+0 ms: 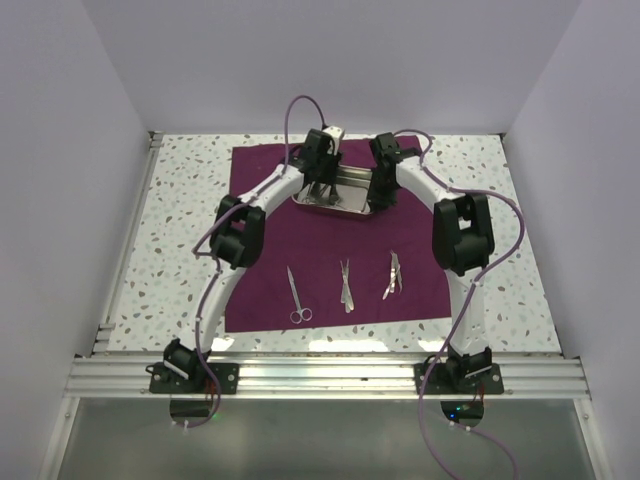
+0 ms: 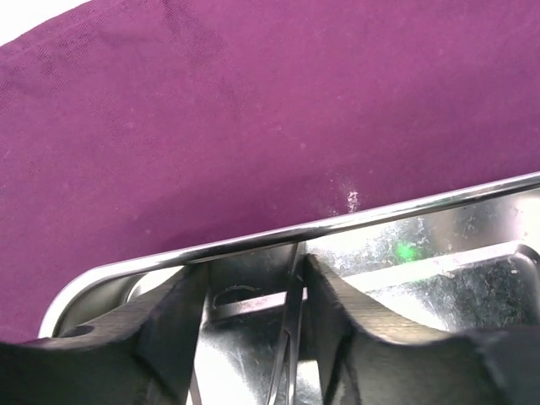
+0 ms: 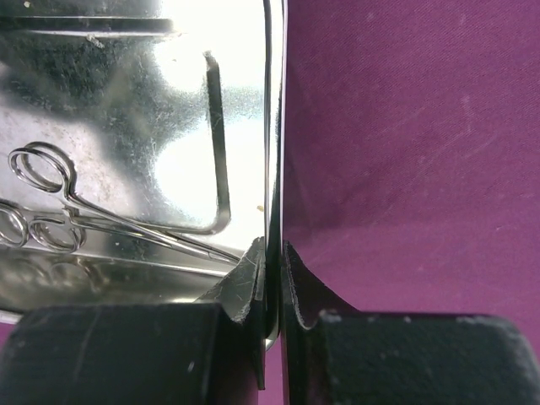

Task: Open and lay out the surgical kit
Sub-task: Pick up the medical item from the container, then pick up the container from the surgical kit.

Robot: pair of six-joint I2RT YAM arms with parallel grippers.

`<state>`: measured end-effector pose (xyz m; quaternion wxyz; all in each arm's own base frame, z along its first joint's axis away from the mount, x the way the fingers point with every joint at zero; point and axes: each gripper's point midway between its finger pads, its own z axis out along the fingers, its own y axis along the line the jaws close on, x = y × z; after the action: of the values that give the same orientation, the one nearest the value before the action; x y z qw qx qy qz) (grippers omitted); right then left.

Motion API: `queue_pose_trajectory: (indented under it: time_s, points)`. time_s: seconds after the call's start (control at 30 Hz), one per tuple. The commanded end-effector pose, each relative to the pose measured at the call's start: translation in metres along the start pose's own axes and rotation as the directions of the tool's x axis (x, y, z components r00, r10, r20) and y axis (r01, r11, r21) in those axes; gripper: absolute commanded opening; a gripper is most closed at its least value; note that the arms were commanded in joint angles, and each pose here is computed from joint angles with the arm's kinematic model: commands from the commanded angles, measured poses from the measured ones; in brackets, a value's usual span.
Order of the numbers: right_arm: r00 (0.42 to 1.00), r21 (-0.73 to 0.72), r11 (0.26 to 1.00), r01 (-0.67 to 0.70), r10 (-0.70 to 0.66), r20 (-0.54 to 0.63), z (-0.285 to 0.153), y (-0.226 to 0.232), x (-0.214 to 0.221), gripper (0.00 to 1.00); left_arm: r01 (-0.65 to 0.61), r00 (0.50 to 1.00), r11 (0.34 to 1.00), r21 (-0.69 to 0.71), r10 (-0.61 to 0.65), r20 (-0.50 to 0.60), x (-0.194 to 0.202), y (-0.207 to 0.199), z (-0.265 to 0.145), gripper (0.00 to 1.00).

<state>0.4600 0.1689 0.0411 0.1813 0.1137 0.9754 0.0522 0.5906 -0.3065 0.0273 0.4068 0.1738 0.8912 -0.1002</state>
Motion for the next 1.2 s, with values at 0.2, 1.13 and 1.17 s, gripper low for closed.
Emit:
queue_pose_trajectory:
  time_s: [0.2, 1.13, 1.17]
  points:
    - [0.995, -0.067, 0.993, 0.101, -0.102, -0.001, -0.040, 0.022, 0.004, 0.00, -0.083, 0.970, 0.996, 0.011, 0.083, -0.228, 0.089, -0.020, 0.002, 0.22]
    - [0.995, -0.033, 0.996, 0.077, -0.074, 0.071, -0.033, 0.023, -0.018, 0.00, 0.090, 0.981, 0.993, -0.070, -0.076, 0.178, -0.106, 0.004, -0.125, 0.00]
    - [0.994, -0.037, 0.996, 0.075, -0.072, 0.077, -0.033, 0.025, -0.020, 0.00, 0.088, 0.981, 0.993, -0.073, -0.073, 0.180, -0.108, 0.004, -0.130, 0.00]
